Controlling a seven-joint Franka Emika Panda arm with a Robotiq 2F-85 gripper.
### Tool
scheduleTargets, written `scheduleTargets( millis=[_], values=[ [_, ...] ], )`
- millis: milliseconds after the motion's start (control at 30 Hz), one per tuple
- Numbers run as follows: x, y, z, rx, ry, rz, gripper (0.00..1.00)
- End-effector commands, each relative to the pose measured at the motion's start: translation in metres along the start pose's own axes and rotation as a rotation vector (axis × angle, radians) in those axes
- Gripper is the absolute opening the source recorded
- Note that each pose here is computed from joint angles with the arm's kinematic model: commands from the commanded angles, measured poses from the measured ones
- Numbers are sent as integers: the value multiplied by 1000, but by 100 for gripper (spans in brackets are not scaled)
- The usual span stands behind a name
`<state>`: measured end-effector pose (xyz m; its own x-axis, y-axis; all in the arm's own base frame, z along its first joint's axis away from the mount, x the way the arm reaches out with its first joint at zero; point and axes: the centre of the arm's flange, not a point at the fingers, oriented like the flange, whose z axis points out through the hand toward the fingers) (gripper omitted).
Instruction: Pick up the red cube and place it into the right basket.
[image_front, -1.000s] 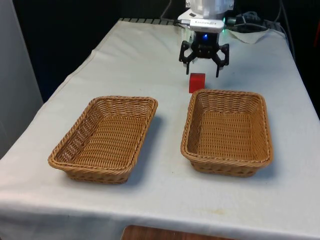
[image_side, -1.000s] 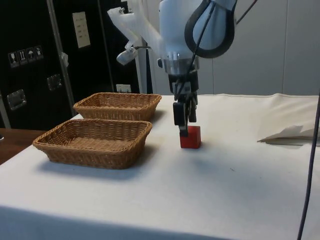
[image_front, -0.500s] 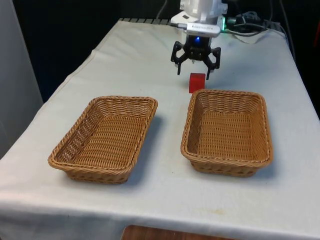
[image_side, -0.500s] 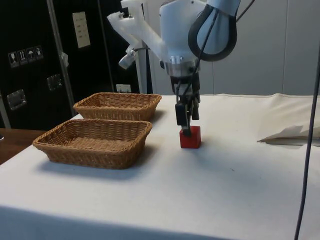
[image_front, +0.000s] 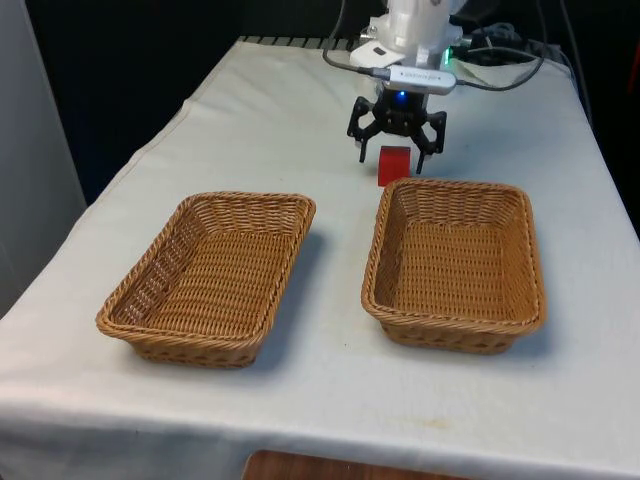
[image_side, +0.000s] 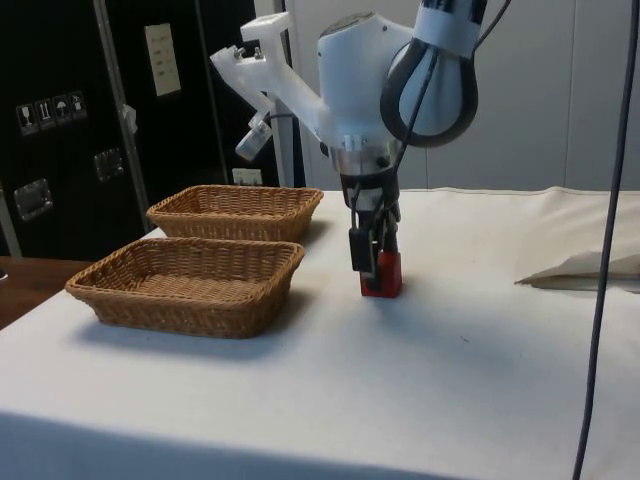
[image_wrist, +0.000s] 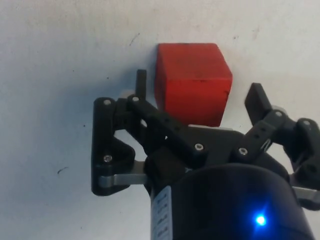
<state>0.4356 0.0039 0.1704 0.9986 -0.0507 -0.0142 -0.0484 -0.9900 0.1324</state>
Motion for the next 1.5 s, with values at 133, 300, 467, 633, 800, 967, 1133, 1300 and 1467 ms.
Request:
scheduleTargets(
  millis=[133, 300, 467, 633, 800, 967, 1133, 1300, 1467],
  values=[
    [1, -1, 2, -2, 12, 7, 46],
    [1, -1, 2, -1, 13, 9, 3],
    [1, -1, 2, -1, 14, 11, 3],
    [1, 0, -3, 0, 13, 13, 3],
    [0, 4, -19, 9, 15, 29, 3],
    [1, 5, -31, 17, 17, 37, 3],
    [1, 6, -48, 42, 16, 44, 3],
    [5, 11, -68, 40, 17, 62, 3],
    [9, 12, -82, 45, 19, 70, 3]
  ],
)
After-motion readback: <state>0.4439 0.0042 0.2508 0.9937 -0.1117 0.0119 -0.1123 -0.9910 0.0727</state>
